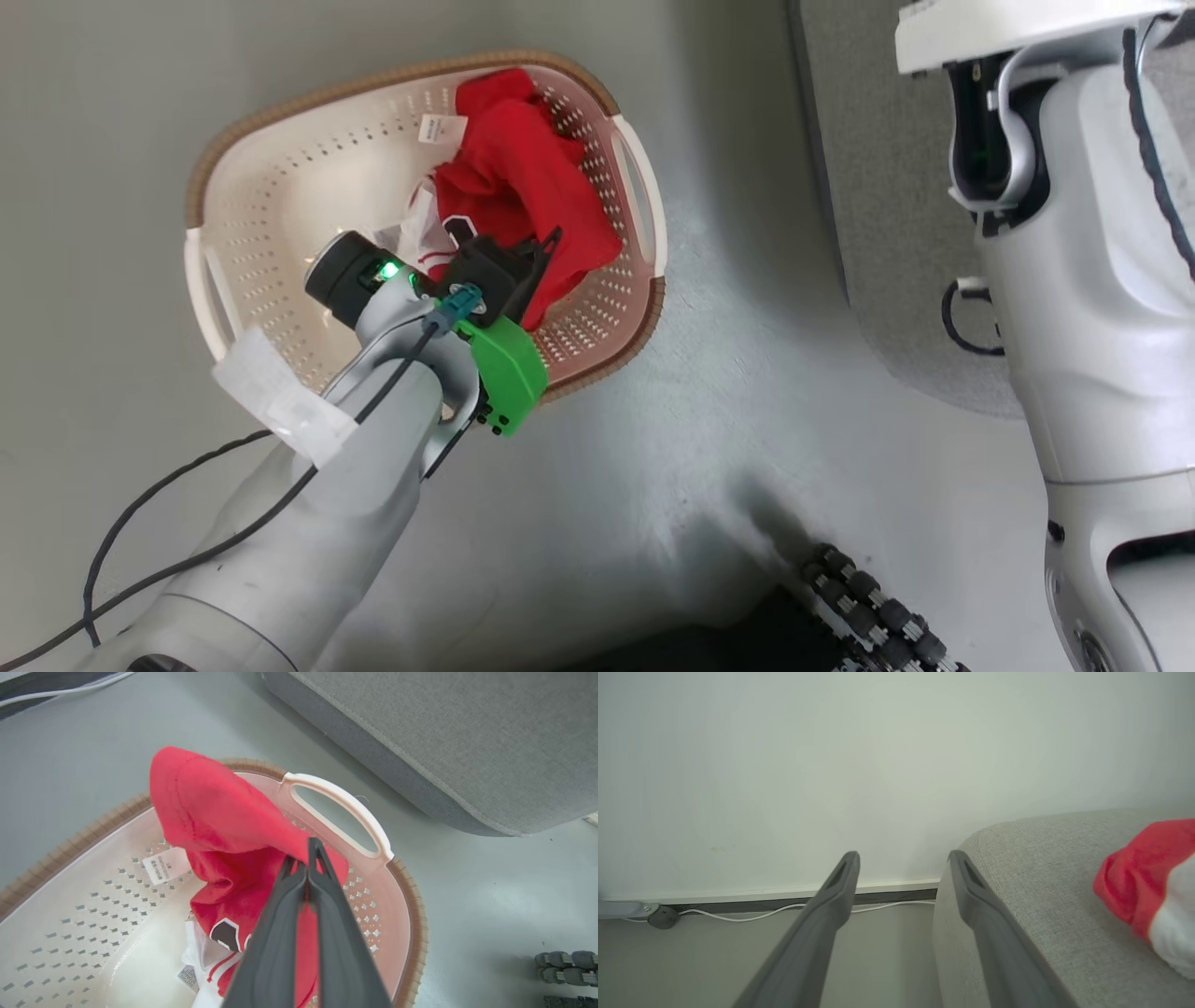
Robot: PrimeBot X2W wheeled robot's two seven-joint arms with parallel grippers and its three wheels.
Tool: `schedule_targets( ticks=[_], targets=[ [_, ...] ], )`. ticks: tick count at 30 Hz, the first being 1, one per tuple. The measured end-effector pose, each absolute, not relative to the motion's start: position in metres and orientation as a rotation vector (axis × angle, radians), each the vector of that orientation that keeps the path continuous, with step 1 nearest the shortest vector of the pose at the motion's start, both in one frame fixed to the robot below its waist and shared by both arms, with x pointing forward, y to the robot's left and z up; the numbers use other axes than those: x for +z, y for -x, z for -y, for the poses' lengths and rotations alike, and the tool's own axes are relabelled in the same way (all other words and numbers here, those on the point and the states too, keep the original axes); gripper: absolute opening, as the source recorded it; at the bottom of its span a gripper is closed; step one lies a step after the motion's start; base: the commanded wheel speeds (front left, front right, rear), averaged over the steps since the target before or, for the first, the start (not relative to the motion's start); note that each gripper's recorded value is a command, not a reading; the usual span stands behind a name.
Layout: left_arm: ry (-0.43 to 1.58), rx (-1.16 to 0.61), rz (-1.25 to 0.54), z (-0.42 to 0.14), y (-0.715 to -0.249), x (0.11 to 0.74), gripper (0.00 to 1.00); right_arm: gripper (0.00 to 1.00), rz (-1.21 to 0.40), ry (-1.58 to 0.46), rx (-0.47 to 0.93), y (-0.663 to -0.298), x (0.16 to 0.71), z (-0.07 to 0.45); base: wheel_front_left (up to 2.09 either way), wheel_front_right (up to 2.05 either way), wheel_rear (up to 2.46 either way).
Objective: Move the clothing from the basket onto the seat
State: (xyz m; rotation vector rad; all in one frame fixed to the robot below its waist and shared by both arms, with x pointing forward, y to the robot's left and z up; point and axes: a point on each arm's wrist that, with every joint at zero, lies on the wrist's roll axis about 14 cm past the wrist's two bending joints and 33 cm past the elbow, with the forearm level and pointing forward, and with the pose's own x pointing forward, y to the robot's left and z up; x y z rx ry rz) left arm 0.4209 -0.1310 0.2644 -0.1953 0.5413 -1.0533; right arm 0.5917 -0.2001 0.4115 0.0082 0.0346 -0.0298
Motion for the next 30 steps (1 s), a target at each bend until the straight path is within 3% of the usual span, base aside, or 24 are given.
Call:
schedule_targets(
  ticks=[13, 30],
  targets=[
    [0.216, -0.917, -0.387, 0.106, -0.465, 0.341, 0.00, 1.00, -0.075, -0.033, -0.050, -0.552, 0.424, 0.200, 0.00, 0.00, 0.00],
    [0.232, -0.739, -0.044, 0.059, -0.504, 0.492, 0.00, 1.00, -0.102, -0.079, -0.013, -0.495, 0.443, 0.178, 0.00, 0.00, 0.00]
  ],
)
